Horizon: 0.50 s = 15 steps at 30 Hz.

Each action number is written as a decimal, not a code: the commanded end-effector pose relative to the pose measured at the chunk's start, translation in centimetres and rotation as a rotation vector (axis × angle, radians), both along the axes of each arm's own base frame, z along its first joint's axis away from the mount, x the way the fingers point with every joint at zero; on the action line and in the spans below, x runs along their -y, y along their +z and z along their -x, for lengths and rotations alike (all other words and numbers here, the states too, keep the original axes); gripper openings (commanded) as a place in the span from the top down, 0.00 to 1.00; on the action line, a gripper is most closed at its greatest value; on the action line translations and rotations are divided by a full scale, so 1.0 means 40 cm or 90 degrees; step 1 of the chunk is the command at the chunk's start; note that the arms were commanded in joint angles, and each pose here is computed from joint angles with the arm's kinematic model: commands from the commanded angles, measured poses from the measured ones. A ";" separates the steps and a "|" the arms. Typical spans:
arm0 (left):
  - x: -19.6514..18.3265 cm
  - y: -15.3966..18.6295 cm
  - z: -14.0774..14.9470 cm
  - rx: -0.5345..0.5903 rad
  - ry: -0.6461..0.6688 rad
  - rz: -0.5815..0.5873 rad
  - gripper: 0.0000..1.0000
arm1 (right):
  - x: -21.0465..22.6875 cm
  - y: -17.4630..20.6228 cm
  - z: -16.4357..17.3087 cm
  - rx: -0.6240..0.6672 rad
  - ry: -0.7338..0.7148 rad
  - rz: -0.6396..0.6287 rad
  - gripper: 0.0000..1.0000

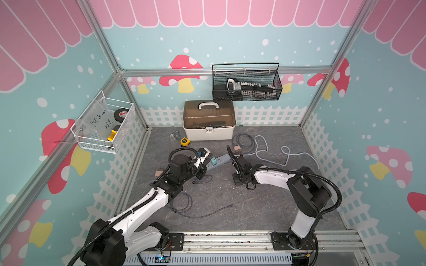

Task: Charge mp3
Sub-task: Pick up the MP3 player from the center of the board.

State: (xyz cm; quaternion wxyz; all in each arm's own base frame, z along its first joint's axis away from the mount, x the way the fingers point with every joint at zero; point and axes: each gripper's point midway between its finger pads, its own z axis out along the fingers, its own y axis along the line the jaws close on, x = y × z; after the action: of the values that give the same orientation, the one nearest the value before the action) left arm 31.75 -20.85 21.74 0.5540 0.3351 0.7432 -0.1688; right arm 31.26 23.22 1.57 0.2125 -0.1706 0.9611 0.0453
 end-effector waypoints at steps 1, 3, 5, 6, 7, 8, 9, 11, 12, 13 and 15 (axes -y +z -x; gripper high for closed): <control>0.007 0.052 -0.008 0.025 0.002 0.008 0.93 | 0.095 -0.165 0.176 -0.169 0.032 0.103 0.49; 0.012 0.053 -0.011 0.026 -0.001 0.006 0.93 | 0.109 -0.171 0.182 -0.163 0.025 0.107 0.51; 0.015 0.053 -0.013 0.026 -0.003 0.007 0.93 | 0.112 -0.174 0.187 -0.159 0.025 0.104 0.52; 0.019 0.052 -0.014 0.026 -0.005 0.008 0.93 | 0.115 -0.178 0.188 -0.158 0.024 0.107 0.54; 0.020 0.050 -0.015 0.026 -0.006 0.007 0.93 | 0.116 -0.182 0.191 -0.162 0.026 0.108 0.57; 0.023 0.048 -0.017 0.024 -0.008 0.007 0.93 | 0.121 -0.186 0.193 -0.165 0.025 0.112 0.59; 0.025 0.047 -0.018 0.022 -0.010 0.006 0.93 | 0.122 -0.190 0.196 -0.167 0.024 0.114 0.60; 0.027 0.043 -0.019 0.021 -0.010 0.004 0.93 | 0.125 -0.192 0.202 -0.171 0.022 0.113 0.62; 0.028 0.044 -0.021 0.023 -0.010 0.005 0.93 | 0.127 -0.192 0.203 -0.170 0.022 0.113 0.64; 0.029 0.043 -0.021 0.022 -0.010 0.005 0.93 | 0.129 -0.190 0.202 -0.167 0.020 0.116 0.65; 0.030 0.040 -0.022 0.020 -0.010 0.004 0.93 | 0.136 -0.190 0.201 -0.164 0.017 0.123 0.67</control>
State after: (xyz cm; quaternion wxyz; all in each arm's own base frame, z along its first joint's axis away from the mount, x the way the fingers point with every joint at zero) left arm 32.20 -21.58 21.61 0.5481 0.3397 0.7453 -0.1696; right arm 31.36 23.71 1.23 0.2517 -0.1703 0.9506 0.0635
